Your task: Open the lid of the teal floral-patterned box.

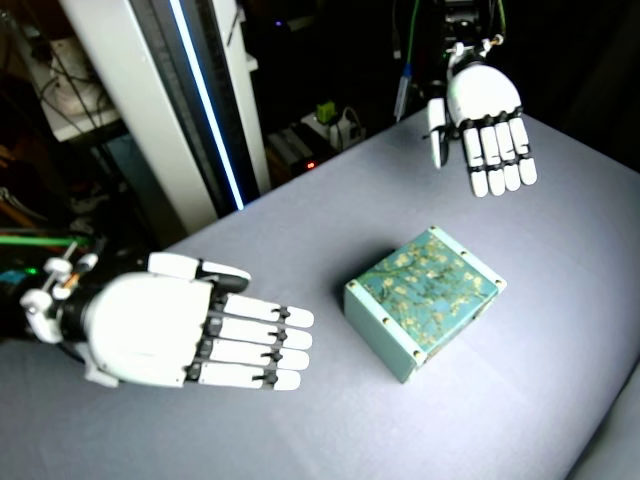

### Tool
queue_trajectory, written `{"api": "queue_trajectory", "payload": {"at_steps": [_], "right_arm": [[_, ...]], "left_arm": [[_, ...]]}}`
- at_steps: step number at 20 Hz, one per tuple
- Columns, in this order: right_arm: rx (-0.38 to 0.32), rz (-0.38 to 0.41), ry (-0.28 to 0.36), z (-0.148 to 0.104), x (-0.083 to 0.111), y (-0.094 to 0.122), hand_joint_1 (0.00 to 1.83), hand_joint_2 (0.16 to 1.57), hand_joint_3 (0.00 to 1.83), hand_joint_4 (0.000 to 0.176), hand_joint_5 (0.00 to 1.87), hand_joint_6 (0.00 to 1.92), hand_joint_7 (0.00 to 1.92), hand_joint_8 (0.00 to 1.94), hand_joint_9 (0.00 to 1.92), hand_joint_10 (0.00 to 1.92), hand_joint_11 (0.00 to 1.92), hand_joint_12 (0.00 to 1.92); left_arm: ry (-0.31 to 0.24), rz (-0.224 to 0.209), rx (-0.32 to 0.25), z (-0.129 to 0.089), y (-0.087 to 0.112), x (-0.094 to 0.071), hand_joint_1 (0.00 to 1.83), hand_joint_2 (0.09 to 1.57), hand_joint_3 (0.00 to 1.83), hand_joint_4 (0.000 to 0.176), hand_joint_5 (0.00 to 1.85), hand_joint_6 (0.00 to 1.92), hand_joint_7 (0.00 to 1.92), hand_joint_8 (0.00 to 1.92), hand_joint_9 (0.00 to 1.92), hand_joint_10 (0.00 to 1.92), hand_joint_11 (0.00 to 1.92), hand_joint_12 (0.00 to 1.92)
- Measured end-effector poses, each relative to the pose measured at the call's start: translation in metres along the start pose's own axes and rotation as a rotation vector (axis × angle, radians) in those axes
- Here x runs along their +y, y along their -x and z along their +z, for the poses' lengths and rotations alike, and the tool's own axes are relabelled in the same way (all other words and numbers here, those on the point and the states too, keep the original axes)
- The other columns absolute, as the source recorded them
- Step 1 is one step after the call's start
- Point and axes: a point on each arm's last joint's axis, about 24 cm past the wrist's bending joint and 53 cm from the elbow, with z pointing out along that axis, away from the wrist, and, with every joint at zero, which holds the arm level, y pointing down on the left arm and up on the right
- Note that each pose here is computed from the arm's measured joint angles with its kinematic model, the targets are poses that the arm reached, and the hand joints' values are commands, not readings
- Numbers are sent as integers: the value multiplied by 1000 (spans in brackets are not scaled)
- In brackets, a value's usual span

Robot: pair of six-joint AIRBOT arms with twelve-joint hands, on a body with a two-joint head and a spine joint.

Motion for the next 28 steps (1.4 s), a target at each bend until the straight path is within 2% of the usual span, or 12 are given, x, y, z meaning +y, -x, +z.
{"api": "queue_trajectory", "payload": {"at_steps": [2,3,5,6,7,10,12,15,19,23,26,28], "right_arm": [[9,-9,8,4,2,-1,270,1455,7,0,121,1,109,2,31,1,0,193],[14,-12,9,6,2,-2,340,1441,4,0,160,1,151,1,77,1,0,276],[34,-18,15,13,3,-5,133,1456,10,0,143,3,132,3,57,2,0,215],[55,-22,20,18,3,-10,89,1461,6,0,153,3,141,3,65,3,0,235],[82,-19,13,21,-1,-15,17,1450,1,0,115,2,91,3,22,2,0,116],[137,-52,-19,30,-10,-25,0,1438,0,0,111,1,82,1,36,8,19,96],[142,-65,-16,37,-7,-24,0,1437,0,0,118,4,111,13,42,9,13,95],[192,-76,-23,45,-12,-38,0,1383,0,0,142,11,125,12,46,11,24,80],[228,-77,-28,50,-14,-51,0,1417,0,0,154,3,148,4,86,11,0,61],[234,-77,-29,54,-16,-55,0,1424,2,0,62,0,61,0,58,0,63,96],[238,-75,-18,58,-13,-59,0,1403,0,0,88,10,89,9,91,11,104,121],[225,-69,-8,60,-9,-55,0,1388,0,0,38,0,30,0,36,0,74,116]], "left_arm": [[4,8,20,0,-4,3,0,1571,102,0,81,9,25,7,17,6,7,10],[7,9,27,1,-5,3,0,1571,113,0,82,7,39,11,37,12,25,18],[10,7,49,7,-12,5,0,1571,167,0,110,5,78,7,103,12,74,48],[7,10,62,11,-16,5,0,1571,178,0,126,7,92,8,116,10,76,51],[7,13,84,14,-21,7,0,1571,167,0,108,2,94,5,125,9,65,48],[12,19,149,25,-34,12,0,1571,162,0,7,0,23,0,79,0,50,44],[0,31,171,34,-39,8,0,1571,186,0,3,0,19,2,62,1,100,75],[-8,46,219,40,-53,4,0,1571,193,0,1,0,11,1,74,3,136,103],[-34,53,225,50,-54,-3,0,1549,19,0,0,0,0,0,10,0,1,47],[-60,45,249,53,-65,-13,0,1561,16,0,40,12,24,8,63,20,35,57],[-68,48,240,55,-61,-16,0,1571,34,0,32,4,1,0,24,1,26,54],[-71,50,237,56,-60,-17,0,1571,43,0,39,5,0,0,19,0,33,58]]}}
